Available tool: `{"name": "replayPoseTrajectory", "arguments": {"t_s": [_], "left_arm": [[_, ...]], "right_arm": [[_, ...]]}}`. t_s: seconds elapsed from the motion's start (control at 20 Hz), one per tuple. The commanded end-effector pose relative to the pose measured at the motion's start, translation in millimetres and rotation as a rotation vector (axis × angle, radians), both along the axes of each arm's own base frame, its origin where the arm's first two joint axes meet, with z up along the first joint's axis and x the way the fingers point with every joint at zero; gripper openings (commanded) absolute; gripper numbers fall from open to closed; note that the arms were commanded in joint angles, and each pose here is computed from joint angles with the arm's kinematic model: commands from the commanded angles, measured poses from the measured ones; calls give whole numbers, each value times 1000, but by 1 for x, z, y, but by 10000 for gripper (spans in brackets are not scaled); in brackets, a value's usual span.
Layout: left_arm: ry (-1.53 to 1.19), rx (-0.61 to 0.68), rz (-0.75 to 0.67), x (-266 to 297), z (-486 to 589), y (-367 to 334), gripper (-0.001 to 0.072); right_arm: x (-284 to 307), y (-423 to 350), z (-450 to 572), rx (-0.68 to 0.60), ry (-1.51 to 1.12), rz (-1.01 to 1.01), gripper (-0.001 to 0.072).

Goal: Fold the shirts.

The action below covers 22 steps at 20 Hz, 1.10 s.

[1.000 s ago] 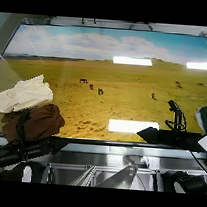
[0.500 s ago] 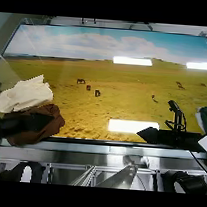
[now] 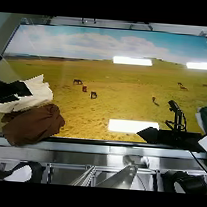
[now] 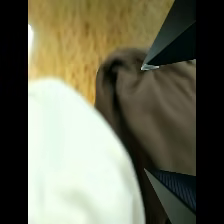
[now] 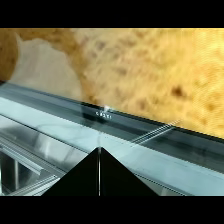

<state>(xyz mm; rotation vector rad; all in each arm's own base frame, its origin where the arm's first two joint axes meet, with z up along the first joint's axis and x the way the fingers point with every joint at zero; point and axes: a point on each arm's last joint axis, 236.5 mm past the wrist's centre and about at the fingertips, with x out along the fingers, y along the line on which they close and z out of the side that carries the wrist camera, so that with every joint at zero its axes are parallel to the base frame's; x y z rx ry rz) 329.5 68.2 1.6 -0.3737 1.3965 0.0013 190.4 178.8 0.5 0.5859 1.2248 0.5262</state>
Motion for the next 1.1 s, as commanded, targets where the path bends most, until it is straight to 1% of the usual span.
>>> {"name": "replayPoseTrajectory", "arguments": {"t_s": [0.0, 0.1, 0.15, 0.2, 0.25, 0.3, 0.35, 0.5, 0.55, 0.65, 0.75, 0.8, 0.95, 1.05], "left_arm": [[215, -44, 33, 4, -59, 37, 712], [251, -61, 37, 14, -75, 46, 709], [256, -64, 35, 21, -80, 49, 646], [262, -70, 26, 27, -84, 48, 460], [270, -82, 11, 32, -84, 44, 199], [264, -98, -28, 40, -79, 36, 18], [230, -129, -71, 51, -67, 23, 22], [-5, -273, -191, 104, 7, -41, 23], [-106, -341, -244, 118, 46, -71, 23], [-314, -477, -376, 129, 131, -136, 23], [-509, -585, -529, 116, 215, -201, 24], [-590, -610, -604, 103, 252, -230, 24], [-754, -610, -774, 62, 319, -295, 25], [-754, -627, -844, 40, 325, -324, 25]], "right_arm": [[0, 0, 0, 0, -1, 0, 19], [0, 1, 1, 4, -1, -1, 19], [1, 1, 1, 4, -4, -3, 19], [2, 0, 1, 4, -6, -6, 19], [2, 0, 1, 4, -6, -6, 19], [2, 0, 1, 4, -6, -6, 19], [2, 0, 1, 4, -6, -6, 19], [2, 0, 1, 3, -6, -6, 19], [2, 0, 1, 3, -6, -5, 19], [2, 0, 1, 4, -6, -5, 19], [0, 0, 1, 3, -1, -1, 19], [1, 0, 1, 3, -2, -2, 19], [5, -2, 5, -8, -25, -3, 19], [10, -5, 14, -38, -71, 22, 19]]}}
